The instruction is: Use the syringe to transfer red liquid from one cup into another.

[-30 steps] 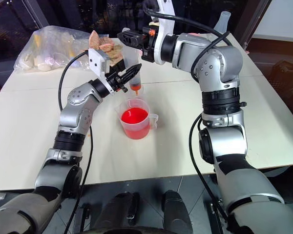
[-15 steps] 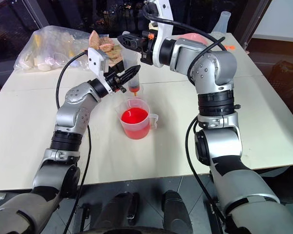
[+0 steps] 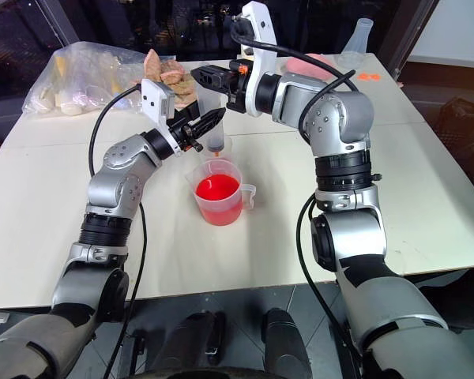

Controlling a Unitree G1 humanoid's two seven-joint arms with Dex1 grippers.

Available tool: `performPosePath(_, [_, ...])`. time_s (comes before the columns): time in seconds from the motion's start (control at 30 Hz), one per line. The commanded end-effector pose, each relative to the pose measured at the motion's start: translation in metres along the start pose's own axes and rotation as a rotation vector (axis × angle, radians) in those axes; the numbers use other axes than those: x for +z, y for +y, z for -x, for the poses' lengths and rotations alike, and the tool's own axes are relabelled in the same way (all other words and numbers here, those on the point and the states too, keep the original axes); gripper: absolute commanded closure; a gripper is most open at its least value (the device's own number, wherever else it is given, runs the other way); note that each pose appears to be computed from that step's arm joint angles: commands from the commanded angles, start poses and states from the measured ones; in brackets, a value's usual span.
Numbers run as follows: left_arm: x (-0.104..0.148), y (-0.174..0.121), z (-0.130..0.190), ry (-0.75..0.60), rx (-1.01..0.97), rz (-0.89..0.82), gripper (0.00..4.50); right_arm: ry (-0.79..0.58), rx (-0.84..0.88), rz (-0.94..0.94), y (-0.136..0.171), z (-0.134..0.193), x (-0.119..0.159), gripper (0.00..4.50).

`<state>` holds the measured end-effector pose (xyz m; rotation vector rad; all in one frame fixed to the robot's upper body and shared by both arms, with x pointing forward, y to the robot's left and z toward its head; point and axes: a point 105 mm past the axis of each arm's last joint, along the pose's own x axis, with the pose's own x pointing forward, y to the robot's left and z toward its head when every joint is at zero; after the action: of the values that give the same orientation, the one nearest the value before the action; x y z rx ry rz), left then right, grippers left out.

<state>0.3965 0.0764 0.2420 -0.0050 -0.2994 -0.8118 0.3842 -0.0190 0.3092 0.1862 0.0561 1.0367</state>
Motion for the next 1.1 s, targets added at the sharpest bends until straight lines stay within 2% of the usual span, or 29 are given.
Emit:
performPosePath(0.03, [0.058, -0.006, -0.001, -0.183, -0.03, -0.085, 3.0, 0.072, -0.014, -0.039, -0.005, -0.004, -0.023, 4.45])
performPosePath(0.33, [0.062, -0.005, -0.001, -0.186, -0.028, -0.093, 3.0, 0.056, -0.001, -0.04, -0.003, -0.004, -0.02, 4.45])
performPosePath(0.43, [0.061, -0.006, 0.0, -0.183, -0.029, -0.091, 3.0, 0.04, 0.017, -0.038, 0.001, -0.003, -0.015, 3.42])
performPosePath(0.57, [0.062, -0.008, -0.001, -0.186, -0.033, -0.088, 3.0, 0.005, 0.002, -0.033, -0.001, 0.004, -0.004, 1.53])
performPosePath(0.73, [0.066, -0.009, -0.002, -0.194, -0.034, -0.083, 3.0, -0.004, 0.0, -0.021, 0.0, 0.021, 0.001, 1.53])
performPosePath(0.97, [0.068, -0.007, 0.002, -0.201, -0.013, -0.066, 3.0, -0.009, -0.071, -0.014, -0.006, 0.068, 0.005, 1.53])
performPosePath(1.1, [0.069, -0.007, 0.002, -0.201, -0.013, -0.057, 3.0, -0.006, -0.068, -0.006, 0.0, 0.082, 0.006, 1.53])
